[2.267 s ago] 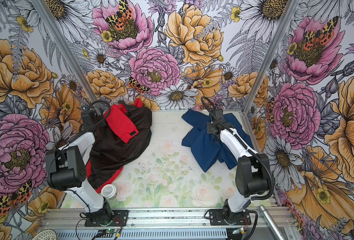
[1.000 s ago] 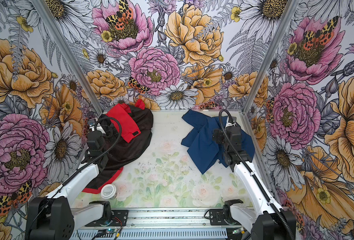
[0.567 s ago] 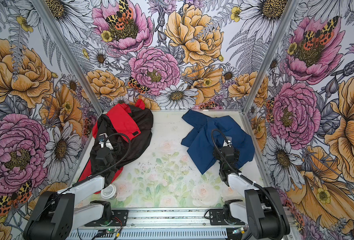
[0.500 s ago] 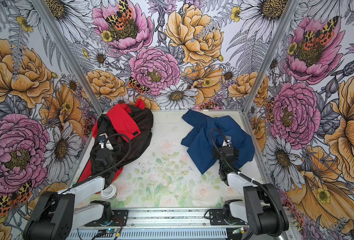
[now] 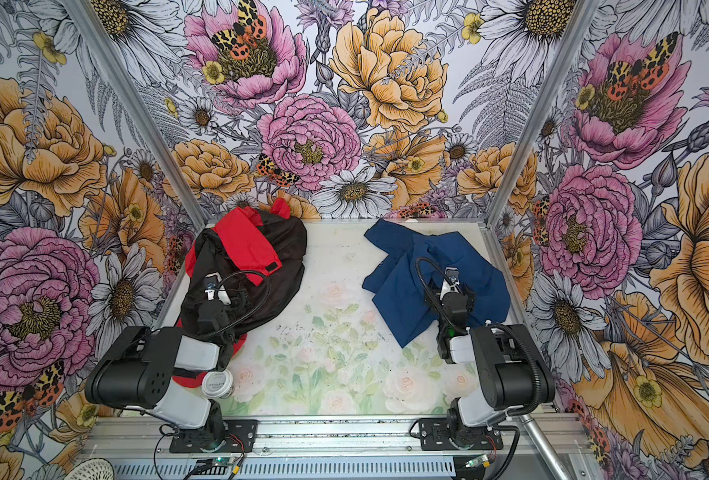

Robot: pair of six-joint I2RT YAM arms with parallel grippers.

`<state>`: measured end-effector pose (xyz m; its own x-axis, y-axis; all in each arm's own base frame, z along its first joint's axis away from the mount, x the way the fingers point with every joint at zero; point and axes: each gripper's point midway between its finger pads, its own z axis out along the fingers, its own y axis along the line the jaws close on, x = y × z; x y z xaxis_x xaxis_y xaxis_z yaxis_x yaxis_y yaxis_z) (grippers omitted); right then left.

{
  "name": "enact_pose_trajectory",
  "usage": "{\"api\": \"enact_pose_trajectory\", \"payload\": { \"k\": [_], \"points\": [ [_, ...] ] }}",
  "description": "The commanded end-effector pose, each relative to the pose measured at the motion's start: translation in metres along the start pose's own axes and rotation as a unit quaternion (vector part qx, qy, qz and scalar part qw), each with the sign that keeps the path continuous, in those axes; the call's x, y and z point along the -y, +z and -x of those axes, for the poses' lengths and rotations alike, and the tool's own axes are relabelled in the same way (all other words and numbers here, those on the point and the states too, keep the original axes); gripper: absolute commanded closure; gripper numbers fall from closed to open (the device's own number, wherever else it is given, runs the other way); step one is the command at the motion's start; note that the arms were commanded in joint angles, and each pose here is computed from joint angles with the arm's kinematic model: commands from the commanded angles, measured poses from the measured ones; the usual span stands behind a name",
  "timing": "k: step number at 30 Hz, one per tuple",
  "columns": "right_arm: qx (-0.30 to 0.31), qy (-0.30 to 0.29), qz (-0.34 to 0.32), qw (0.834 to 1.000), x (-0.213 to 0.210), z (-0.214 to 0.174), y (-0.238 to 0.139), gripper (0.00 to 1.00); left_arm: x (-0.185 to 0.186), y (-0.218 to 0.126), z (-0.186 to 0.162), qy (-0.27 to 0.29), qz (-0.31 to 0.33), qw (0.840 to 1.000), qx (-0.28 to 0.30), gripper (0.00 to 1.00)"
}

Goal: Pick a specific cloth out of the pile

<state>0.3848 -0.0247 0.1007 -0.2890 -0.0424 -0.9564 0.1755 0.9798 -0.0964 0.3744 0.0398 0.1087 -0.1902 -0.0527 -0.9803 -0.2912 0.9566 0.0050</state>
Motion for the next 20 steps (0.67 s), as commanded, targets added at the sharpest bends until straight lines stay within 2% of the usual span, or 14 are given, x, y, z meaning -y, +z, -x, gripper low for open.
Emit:
{"api": "enact_pose_trajectory", "payload": {
  "k": [1, 4, 12, 16, 20],
  "points": [
    [0.013, 0.019, 0.004, 1.000, 0.001, 0.017, 0.009, 0.00, 0.012, 0.013, 0.028, -0.005, -0.019, 0.999, 0.027, 0.01],
    [0.019, 0.038, -0.043, 0.998, 0.017, 0.016, 0.006, 0.01, 0.007, 0.018, 0.027, -0.015, -0.019, 1.000, 0.014, 0.01],
    [0.019, 0.039, -0.045, 0.998, 0.018, 0.017, 0.007, 0.00, 0.013, 0.016, 0.028, -0.003, -0.023, 1.000, 0.020, 0.02],
    [0.019, 0.038, -0.045, 0.998, 0.018, 0.017, 0.007, 0.01, 0.017, 0.020, 0.027, -0.011, -0.054, 0.998, 0.011, 0.01],
    [0.019, 0.038, -0.045, 0.998, 0.018, 0.017, 0.007, 0.00, 0.019, 0.019, 0.026, -0.005, -0.054, 0.998, 0.011, 0.01]
  ]
}}
